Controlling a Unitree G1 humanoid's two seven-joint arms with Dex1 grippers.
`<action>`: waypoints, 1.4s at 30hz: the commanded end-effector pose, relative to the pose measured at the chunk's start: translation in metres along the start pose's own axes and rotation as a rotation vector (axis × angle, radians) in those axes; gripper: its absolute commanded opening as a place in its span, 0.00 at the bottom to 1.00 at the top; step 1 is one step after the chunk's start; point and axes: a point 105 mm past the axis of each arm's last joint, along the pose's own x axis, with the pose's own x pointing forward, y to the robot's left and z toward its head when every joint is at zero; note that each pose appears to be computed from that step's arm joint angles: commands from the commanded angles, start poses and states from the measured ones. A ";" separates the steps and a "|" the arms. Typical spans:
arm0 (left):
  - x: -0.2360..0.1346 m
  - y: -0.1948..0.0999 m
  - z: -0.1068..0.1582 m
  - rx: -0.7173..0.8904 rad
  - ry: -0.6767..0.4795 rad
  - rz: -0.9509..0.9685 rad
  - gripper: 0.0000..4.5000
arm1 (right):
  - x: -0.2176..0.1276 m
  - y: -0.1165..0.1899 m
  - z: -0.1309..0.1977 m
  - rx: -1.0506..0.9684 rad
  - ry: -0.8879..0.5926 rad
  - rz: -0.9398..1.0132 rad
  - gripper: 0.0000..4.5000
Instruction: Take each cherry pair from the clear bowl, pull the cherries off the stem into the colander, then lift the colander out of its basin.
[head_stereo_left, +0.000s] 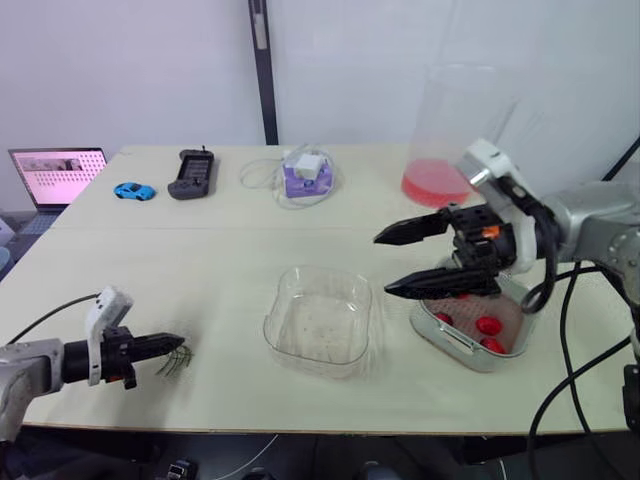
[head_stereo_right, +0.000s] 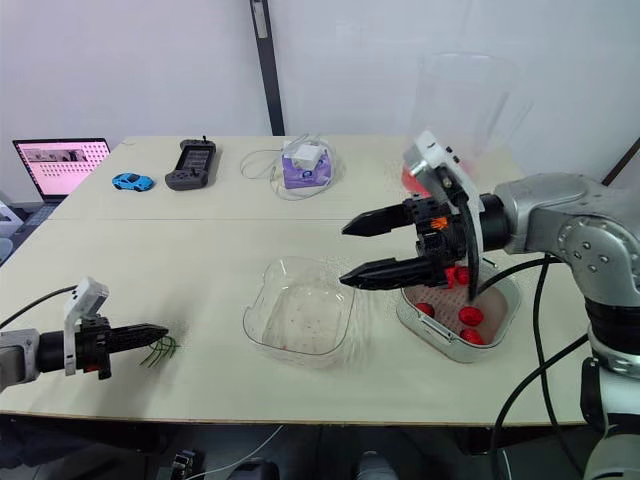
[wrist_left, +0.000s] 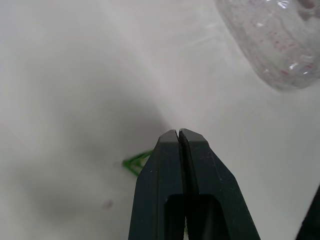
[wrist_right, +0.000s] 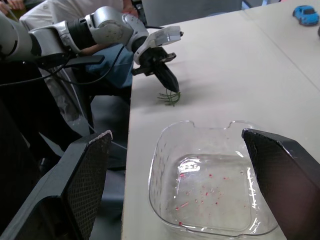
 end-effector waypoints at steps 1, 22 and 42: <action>-0.001 0.004 0.001 0.027 0.003 0.004 0.00 | -0.002 0.005 0.005 -0.036 0.002 -0.015 0.99; -0.025 -0.059 0.099 0.311 -0.085 -0.305 0.99 | -0.010 0.005 -0.011 0.015 0.064 -0.115 1.00; 0.096 -0.147 0.168 0.596 -0.201 -0.856 0.99 | -0.090 0.054 -0.103 0.187 0.480 -0.889 1.00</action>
